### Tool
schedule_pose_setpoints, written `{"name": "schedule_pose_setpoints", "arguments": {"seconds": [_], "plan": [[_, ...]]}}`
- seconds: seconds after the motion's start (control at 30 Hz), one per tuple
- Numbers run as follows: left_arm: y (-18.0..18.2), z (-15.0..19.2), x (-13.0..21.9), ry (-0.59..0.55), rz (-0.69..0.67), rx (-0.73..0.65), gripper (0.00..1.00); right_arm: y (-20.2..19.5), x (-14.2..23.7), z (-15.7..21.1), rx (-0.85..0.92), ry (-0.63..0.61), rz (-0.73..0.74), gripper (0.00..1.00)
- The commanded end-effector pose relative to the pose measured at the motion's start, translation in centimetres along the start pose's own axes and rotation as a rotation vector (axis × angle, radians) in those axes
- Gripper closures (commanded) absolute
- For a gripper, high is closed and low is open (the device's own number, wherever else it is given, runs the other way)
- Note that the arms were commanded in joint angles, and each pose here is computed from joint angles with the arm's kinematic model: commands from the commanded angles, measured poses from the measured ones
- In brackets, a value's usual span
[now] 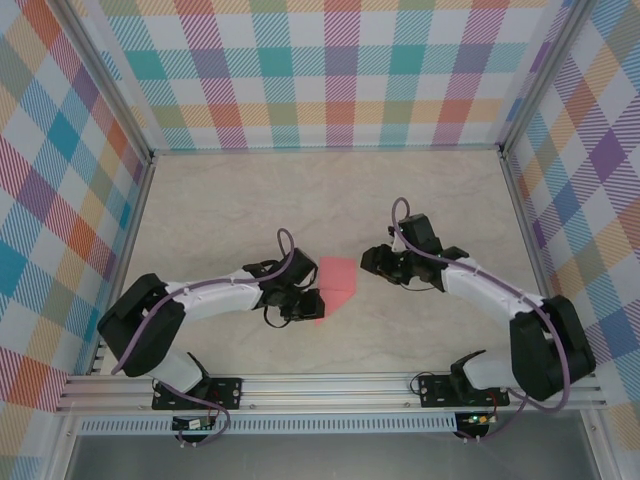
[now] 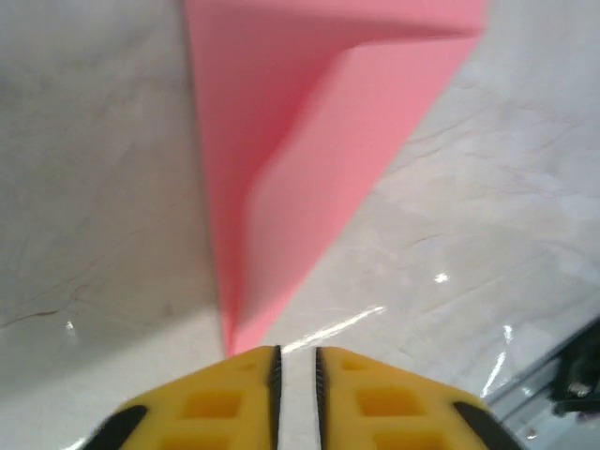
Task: Fold a paper plane with a square sheet of paper (pick it up from the middle)
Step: Third fold the triangle at the center of the table, then fourth fold the wing at the center of the table.
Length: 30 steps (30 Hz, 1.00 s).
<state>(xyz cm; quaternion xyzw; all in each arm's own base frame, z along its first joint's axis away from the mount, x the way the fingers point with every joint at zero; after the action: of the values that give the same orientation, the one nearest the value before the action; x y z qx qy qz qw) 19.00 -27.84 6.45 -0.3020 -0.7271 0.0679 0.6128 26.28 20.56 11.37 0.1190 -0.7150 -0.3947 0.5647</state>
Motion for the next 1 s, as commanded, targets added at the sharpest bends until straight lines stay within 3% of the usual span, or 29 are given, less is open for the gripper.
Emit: {"name": "schedule_pose_setpoints", "arguments": {"seconds": [0.0,0.1,0.17,0.3,0.43,0.73,0.97], "plan": [[-1.4,-2.4,2.9,-0.117,-0.025,-0.111,0.61,-1.3,0.8,1.5,-0.076,0.007,0.035,0.4],[-1.3,-4.3,3.6,-0.205,-0.058,-0.094,0.47,-1.2,1.5,2.0,-0.096,0.01,0.021,0.28],[-1.3,-5.2,3.5,-0.248,-0.06,-0.048,0.45,-1.3,1.5,2.5,-0.107,0.032,0.024,0.23],[-2.0,-6.4,2.2,-0.298,0.008,0.031,0.56,-1.5,0.7,2.9,-0.135,0.081,0.031,0.19],[-1.2,-6.3,0.8,-0.274,-0.014,0.08,0.69,-1.7,-0.3,2.7,-0.169,0.095,0.039,0.18],[0.6,-5.6,-2.1,-0.213,-0.072,0.093,0.83,-1.9,-2.5,3.1,-0.218,0.153,0.044,0.17],[2.4,-5.3,-3.1,-0.208,-0.144,0.078,0.85,-1.7,-4.5,3.9,-0.221,0.203,0.085,0.19]]}}
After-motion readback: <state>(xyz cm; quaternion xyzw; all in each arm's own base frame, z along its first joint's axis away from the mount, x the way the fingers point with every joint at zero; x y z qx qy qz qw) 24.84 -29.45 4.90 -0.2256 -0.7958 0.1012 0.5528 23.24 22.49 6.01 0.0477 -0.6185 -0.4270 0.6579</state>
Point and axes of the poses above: each hand's point on the last joint's axis, 136 mm out from that joint toward the fingers, its own x axis back along the fingers, its own y axis along the line the jaws close on, z = x × y, the point moved 1 cm from there along x, back along the fingers, and after that the axes turned 14 degrees about -x, right-handed, at the moved point
